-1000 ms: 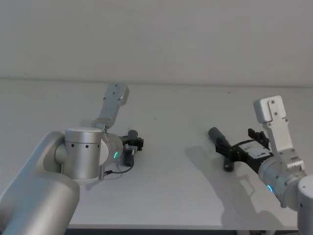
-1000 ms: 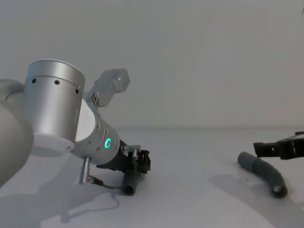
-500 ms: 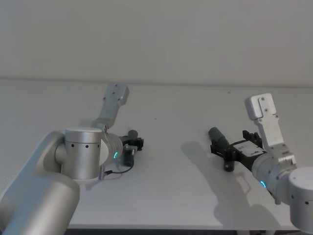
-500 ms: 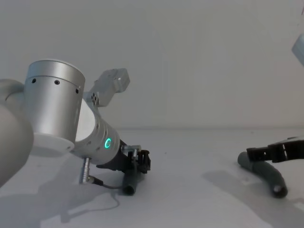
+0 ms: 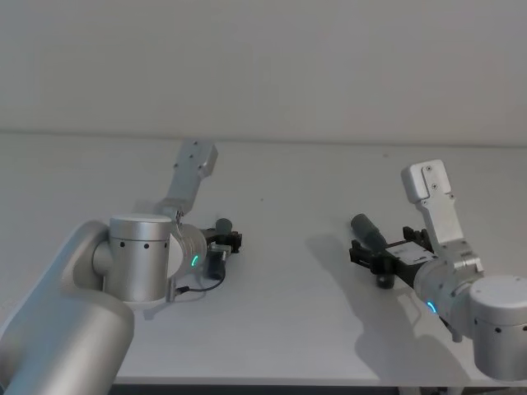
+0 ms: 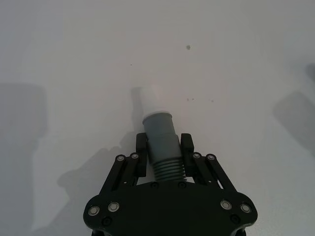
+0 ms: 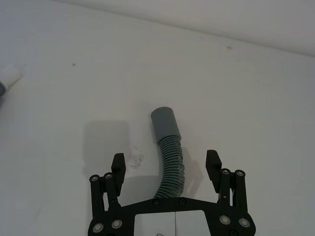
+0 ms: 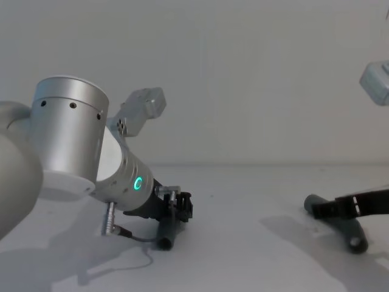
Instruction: Use both hands to pick up one end of the pipe from the table, align the ends, and insert them.
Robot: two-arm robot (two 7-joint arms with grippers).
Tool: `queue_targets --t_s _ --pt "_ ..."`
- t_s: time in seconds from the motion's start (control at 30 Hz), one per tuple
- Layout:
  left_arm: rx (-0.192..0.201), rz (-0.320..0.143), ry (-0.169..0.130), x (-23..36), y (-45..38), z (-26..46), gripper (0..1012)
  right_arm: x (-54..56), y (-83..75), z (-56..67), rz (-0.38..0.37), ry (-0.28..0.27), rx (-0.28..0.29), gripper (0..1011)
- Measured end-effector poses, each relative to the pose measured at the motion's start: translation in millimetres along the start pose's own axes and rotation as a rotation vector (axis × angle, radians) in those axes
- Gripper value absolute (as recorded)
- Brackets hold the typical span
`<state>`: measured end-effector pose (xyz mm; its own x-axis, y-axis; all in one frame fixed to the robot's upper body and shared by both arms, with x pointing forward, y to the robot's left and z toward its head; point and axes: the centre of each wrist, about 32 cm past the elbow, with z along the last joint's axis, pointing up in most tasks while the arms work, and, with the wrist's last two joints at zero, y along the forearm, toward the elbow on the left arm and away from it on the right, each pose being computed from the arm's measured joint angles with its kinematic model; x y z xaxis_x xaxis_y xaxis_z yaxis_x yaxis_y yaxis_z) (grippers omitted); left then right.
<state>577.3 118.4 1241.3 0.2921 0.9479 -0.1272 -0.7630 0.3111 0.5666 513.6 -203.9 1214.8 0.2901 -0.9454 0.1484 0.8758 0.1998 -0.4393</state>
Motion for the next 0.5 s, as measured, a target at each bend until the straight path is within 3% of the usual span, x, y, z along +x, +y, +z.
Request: queue_targets --t_s 0.5 --pt "0.0 0.0 0.0 0.0 0.0 0.0 398 1.3 8.0 -0.8 0.011 0.045 -0.053 1001"
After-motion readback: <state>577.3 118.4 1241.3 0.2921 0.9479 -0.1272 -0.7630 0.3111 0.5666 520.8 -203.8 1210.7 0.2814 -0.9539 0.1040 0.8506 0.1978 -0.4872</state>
